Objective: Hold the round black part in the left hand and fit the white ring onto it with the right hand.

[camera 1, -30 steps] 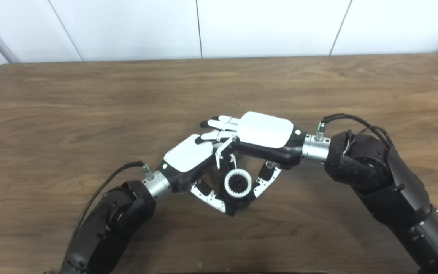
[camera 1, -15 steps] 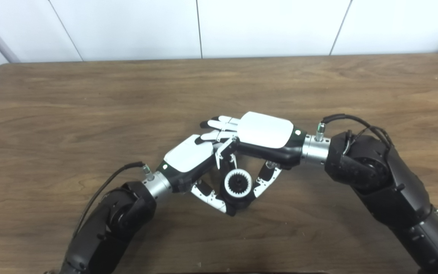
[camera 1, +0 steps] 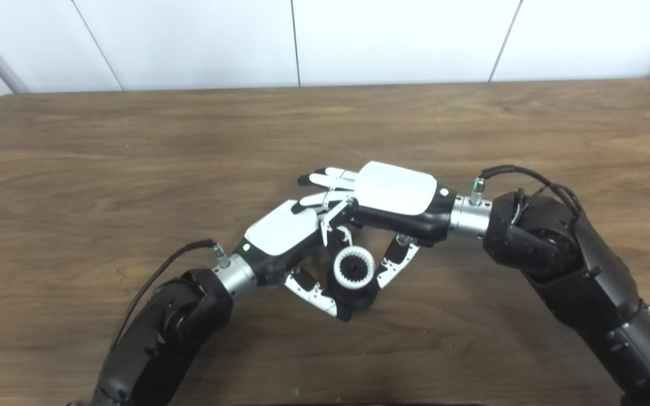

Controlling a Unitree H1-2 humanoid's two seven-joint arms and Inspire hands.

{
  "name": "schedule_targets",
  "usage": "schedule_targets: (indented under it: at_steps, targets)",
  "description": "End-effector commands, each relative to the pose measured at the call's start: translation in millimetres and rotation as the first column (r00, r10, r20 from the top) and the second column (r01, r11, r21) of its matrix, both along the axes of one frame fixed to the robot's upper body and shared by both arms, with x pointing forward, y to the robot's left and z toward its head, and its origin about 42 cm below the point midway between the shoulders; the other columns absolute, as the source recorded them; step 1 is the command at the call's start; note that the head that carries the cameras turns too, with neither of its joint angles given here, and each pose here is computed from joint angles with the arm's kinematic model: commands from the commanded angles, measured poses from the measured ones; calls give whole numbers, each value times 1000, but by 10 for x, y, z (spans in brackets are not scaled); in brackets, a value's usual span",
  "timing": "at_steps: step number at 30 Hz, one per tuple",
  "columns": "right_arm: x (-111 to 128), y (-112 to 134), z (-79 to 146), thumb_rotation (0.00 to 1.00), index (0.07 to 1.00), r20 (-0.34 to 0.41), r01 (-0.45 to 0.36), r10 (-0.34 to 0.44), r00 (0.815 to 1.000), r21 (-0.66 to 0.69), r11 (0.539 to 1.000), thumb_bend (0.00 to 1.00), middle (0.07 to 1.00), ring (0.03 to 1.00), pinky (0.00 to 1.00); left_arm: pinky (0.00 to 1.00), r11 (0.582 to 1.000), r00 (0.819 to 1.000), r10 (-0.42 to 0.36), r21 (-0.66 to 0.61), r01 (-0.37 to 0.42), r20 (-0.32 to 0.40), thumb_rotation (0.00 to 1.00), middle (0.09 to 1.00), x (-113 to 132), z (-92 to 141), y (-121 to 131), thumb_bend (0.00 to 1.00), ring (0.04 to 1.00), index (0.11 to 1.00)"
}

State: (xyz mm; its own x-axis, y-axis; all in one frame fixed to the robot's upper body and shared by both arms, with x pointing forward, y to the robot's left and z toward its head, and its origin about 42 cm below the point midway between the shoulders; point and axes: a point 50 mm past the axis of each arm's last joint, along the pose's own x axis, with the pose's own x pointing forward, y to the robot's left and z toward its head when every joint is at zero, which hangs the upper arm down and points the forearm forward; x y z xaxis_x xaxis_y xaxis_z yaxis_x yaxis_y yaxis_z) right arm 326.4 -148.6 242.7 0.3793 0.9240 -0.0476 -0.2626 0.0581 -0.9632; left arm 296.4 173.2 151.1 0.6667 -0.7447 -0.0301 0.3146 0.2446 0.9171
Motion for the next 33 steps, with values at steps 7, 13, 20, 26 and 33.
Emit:
schedule_targets:
  at_steps: [7, 13, 20, 26, 33]
  targets:
    - [64, -59, 116, 140, 481, 50, -2, 3, 999, -21, 1000, 525, 863, 1000, 1000, 1000, 998, 997, -19, -62, 24, 77, 58, 834, 13, 213, -39, 524, 993, 481]
    - [61, -60, 106, 140, 481, 47, -5, 5, 999, -19, 1000, 526, 868, 1000, 1000, 1000, 998, 997, -19, -57, 23, 71, 57, 839, 8, 220, -36, 524, 1000, 481]
    - [37, -38, 106, 140, 480, 45, -9, 10, 999, -14, 1000, 525, 879, 1000, 1000, 1000, 998, 997, -16, -54, 21, 77, 58, 841, 20, 236, -21, 524, 1000, 481]
    - [-2, -22, 106, 141, 480, 45, -13, 14, 999, -10, 1000, 525, 868, 1000, 1000, 1000, 998, 996, -15, -55, 20, 85, 58, 831, 11, 253, -32, 524, 992, 481]
    - [-8, -21, 98, 141, 480, 41, -17, 17, 999, -9, 1000, 525, 870, 1000, 1000, 1000, 999, 997, -16, -51, 20, 79, 58, 842, 15, 273, -59, 524, 999, 481]
